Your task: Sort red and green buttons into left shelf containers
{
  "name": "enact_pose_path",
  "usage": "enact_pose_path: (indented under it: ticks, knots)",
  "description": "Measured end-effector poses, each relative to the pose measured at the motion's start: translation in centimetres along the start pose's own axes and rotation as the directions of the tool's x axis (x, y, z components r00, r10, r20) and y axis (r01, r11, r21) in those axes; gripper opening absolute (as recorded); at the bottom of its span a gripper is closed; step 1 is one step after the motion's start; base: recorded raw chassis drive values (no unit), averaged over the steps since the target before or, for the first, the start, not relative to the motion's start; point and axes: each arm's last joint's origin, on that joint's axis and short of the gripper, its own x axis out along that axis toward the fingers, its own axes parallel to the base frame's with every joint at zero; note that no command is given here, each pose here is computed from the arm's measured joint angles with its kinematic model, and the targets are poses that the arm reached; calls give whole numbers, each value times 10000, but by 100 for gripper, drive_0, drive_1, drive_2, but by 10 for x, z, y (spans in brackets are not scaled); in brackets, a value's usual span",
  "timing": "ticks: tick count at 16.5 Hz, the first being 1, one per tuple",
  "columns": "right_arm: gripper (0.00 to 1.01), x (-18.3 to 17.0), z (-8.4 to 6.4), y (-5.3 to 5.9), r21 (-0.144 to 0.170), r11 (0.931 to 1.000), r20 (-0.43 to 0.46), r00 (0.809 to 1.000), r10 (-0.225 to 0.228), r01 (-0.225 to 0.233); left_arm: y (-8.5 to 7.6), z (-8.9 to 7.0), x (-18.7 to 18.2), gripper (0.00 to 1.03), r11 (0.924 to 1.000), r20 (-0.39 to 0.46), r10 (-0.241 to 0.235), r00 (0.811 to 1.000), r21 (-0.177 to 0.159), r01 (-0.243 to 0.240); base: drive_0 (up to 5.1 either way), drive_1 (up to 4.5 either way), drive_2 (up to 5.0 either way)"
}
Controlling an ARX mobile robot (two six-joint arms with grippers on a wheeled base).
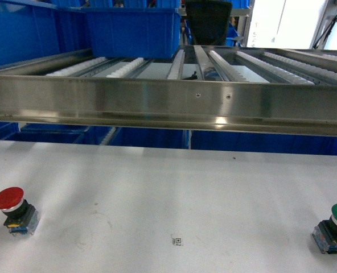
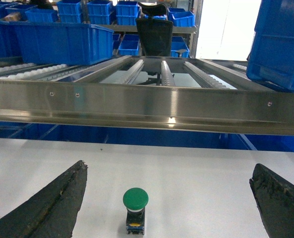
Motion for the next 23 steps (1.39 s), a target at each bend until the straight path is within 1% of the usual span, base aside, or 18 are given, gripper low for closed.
enact_pose_path:
  ticks: [18, 19, 20, 21, 22, 23]
  knots:
    - [98, 0, 0, 0, 4, 10000, 0, 10000, 0, 0, 0, 0, 0, 98, 10000, 11, 0, 10000, -4, 0, 0, 0, 0]
    - [98, 0, 1, 0, 0, 10000, 53, 10000, -4, 4, 3, 4, 2, 98, 9999, 364, 145, 9992, 63, -147, 0, 0, 0]
    - [98, 1, 3, 1, 5, 10000, 297, 9995, -44, 44, 7, 4, 4, 98, 9992, 358, 366, 9987, 157, -372, 0, 0, 0]
    - [98, 11, 4, 7, -4, 9999, 210, 9997, 143, -143, 17, 5, 13, 98, 9966, 331, 788, 9963, 220, -796, 0, 0, 0]
    - [98, 40, 6, 14, -119, 9985, -776, 9956, 525, -536, 17, -2, 40, 98, 9985, -636, 457, 9969, 322, -437, 0, 0, 0]
    - [98, 73, 16, 13, 43, 9969, -1875, 9792, 782, -788, 12, 9, 73, 98, 9997, -1438, -83, 9896, 224, 116, 0, 0, 0]
